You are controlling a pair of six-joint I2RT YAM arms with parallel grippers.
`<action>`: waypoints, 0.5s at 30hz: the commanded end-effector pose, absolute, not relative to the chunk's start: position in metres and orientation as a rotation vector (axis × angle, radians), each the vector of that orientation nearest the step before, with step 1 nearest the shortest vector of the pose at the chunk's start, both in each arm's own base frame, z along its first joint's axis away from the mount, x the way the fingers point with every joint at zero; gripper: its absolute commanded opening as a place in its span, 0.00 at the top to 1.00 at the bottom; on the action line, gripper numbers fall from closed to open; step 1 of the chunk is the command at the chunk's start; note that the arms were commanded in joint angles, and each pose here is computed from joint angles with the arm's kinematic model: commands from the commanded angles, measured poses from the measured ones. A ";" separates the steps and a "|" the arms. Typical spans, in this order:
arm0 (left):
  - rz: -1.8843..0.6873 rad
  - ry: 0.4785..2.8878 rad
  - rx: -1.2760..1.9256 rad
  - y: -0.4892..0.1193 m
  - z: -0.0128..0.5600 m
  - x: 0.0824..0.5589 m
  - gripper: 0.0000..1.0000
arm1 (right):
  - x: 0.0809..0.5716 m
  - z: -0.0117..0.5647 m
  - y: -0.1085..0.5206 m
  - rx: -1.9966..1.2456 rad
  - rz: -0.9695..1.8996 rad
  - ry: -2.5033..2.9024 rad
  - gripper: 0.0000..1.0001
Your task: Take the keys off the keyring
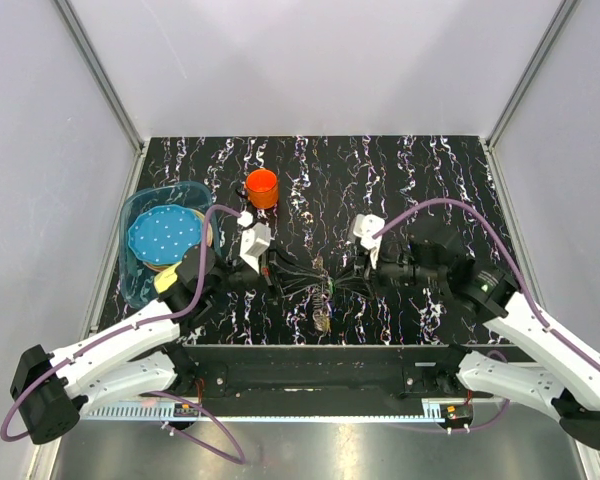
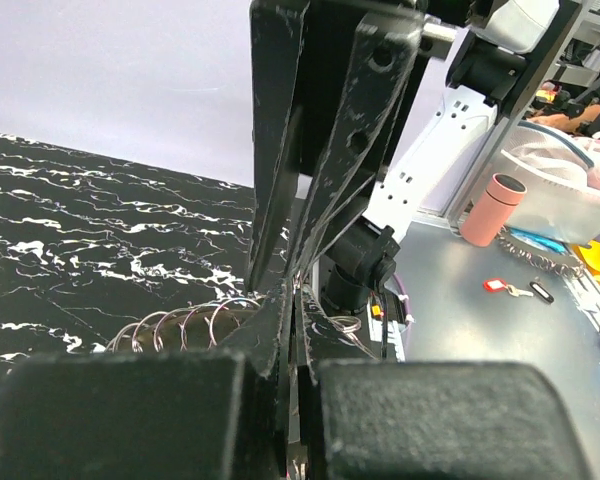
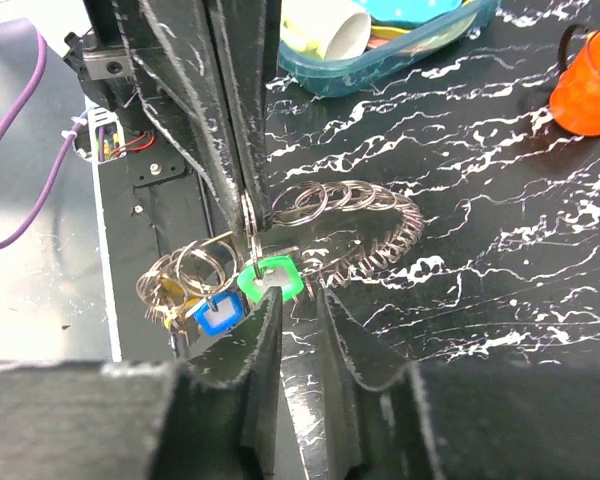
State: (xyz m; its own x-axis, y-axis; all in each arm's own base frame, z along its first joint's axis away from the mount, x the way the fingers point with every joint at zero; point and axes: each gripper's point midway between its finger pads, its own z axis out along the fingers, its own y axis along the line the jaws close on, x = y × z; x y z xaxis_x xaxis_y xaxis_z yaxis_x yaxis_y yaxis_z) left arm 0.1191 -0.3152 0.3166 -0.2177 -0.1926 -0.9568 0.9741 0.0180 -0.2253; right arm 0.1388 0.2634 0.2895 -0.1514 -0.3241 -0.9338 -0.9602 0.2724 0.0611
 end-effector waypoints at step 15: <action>-1.452 1.115 1.007 -0.313 0.341 0.106 1.00 | 0.112 0.331 0.259 -1.271 0.946 1.273 0.62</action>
